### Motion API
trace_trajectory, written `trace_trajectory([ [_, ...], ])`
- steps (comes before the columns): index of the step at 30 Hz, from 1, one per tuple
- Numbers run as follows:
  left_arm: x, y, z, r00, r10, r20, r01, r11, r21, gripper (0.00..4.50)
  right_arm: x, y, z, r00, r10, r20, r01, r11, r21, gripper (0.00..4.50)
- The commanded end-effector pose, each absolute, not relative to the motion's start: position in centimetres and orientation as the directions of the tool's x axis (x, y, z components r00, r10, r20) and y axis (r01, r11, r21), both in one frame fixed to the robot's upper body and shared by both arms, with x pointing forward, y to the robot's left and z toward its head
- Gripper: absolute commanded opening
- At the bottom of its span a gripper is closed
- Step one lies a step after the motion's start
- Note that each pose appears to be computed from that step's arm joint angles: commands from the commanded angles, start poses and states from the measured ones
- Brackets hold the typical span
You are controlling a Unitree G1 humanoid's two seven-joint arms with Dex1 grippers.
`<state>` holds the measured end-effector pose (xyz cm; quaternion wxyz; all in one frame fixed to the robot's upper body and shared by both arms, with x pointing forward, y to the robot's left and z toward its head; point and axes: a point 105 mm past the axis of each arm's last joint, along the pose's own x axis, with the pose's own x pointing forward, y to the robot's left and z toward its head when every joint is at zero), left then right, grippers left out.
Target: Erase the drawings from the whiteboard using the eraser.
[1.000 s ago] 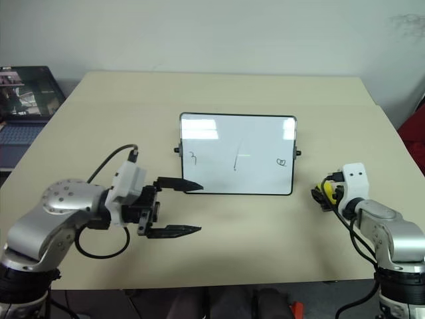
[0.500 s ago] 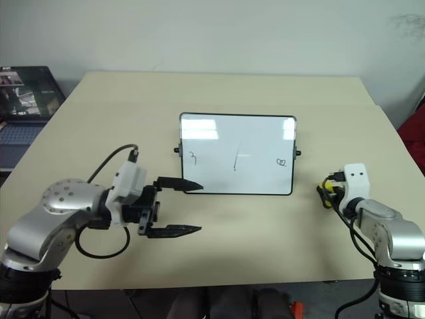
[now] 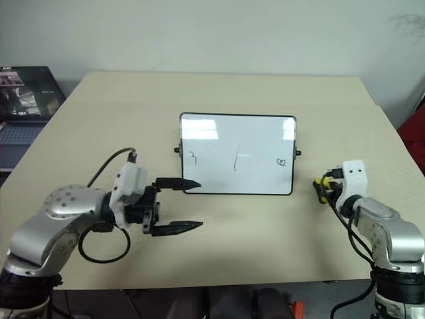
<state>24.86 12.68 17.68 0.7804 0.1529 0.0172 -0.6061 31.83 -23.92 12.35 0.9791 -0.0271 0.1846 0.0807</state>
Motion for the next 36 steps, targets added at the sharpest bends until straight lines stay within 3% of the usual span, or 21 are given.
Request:
trace_trajectory([
  [1,25.7,14.3,19.6,0.426,-0.899,-0.101,0.883,0.388,0.265,4.5,31.3,-24.1,17.8,0.976,0.144,-0.163,-0.164,0.98,-0.114,1.17],
  [4,26.2,15.8,19.5,0.543,-0.837,-0.067,0.82,0.511,0.258,4.5,30.6,-23.6,19.4,0.981,0.167,-0.102,-0.18,0.973,-0.147,1.16],
  [8,27.4,17.5,19.1,0.711,-0.703,0.0,0.675,0.683,0.279,4.5,30.3,-22.3,18.5,0.97,0.217,-0.112,-0.234,0.958,-0.167,1.16],
  [10,27.7,17.9,18.9,0.745,-0.667,0.012,0.639,0.719,0.274,4.5,30.1,-21.3,18.7,0.96,0.267,-0.085,-0.279,0.938,-0.207,1.16],
  [14,27.6,18.8,17.9,0.79,-0.613,-0.006,0.594,0.763,0.253,4.5,29.2,-18.4,22.0,0.907,0.404,0.12,-0.338,0.868,-0.364,1.15],
  [19,27.9,21.1,17.4,0.881,-0.474,0.016,0.453,0.851,0.266,4.5,28.6,-15.3,22.7,0.845,0.5,0.189,-0.395,0.822,-0.41,1.15],
  [24,28.2,22.4,16.7,0.924,-0.382,0.021,0.361,0.89,0.279,4.5,28.8,-12.7,22.4,0.796,0.578,0.179,-0.449,0.762,-0.466,1.15],
  [28,28.2,22.3,16.3,0.915,-0.402,-0.004,0.388,0.879,0.277,4.5,28.7,-11.1,22.2,0.747,0.646,0.16,-0.497,0.701,-0.511,1.15],
  [32,28.3,22.4,16.1,0.911,-0.413,-0.023,0.403,0.874,0.272,4.5,28.9,-9.2,20.9,0.693,0.719,0.044,-0.603,0.613,-0.511,1.15],
  [36,28.2,22.1,16.0,0.897,-0.44,-0.027,0.434,0.87,0.235,4.5,31.7,-6.4,22.2,0.696,0.717,0.052,-0.579,0.602,-0.551,1.15],
])
